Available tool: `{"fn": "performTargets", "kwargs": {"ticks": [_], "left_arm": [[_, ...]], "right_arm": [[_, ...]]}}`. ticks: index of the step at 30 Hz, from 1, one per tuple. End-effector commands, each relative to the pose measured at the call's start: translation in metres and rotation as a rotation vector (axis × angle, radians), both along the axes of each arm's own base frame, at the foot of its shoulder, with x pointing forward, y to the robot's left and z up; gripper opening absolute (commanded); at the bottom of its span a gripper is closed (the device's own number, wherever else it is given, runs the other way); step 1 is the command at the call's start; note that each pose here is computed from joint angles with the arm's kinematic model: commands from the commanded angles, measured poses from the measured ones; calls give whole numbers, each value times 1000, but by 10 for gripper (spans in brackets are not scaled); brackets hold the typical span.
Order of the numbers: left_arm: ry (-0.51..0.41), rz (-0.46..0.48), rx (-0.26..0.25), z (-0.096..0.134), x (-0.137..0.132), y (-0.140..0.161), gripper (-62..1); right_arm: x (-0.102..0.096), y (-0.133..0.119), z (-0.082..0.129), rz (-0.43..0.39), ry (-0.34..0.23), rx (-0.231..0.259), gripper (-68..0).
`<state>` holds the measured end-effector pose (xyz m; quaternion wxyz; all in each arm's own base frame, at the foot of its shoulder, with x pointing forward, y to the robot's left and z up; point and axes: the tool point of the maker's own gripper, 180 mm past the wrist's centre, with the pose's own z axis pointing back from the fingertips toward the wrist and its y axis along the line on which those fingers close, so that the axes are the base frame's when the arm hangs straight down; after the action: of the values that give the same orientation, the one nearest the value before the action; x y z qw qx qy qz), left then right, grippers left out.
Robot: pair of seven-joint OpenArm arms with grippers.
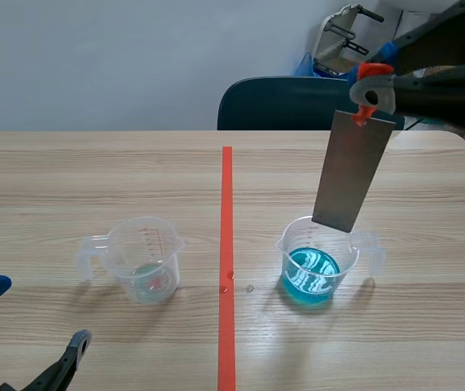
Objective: Do the redox reaction experiment
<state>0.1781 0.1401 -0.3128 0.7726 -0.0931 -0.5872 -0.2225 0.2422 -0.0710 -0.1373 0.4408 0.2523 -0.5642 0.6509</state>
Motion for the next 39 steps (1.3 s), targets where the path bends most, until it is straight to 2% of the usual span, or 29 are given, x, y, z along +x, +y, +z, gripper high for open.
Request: {"fn": "performTargets", "kwargs": {"ticks": [1,6,14,24,35,39], "left_arm": [[-31,-3,-16,9,4,-3,14],[-31,-3,-16,9,4,-3,14],[-31,-3,-16,9,4,-3,14],[-31,-4,-16,9,4,-3,14],[-31,-3,-16,9,4,-3,14],[-31,-3,-16,9,4,-3,14]], "right_arm": [[3,2,11,7,-31,22,-667],[8,7,14,0,-43,47,-667],[19,18,24,15,-109,55,-667],[36,45,21,68,-97,81,-667],[48,90,23,167,-96,100,-667],[48,109,22,204,-98,90,-667]]}}
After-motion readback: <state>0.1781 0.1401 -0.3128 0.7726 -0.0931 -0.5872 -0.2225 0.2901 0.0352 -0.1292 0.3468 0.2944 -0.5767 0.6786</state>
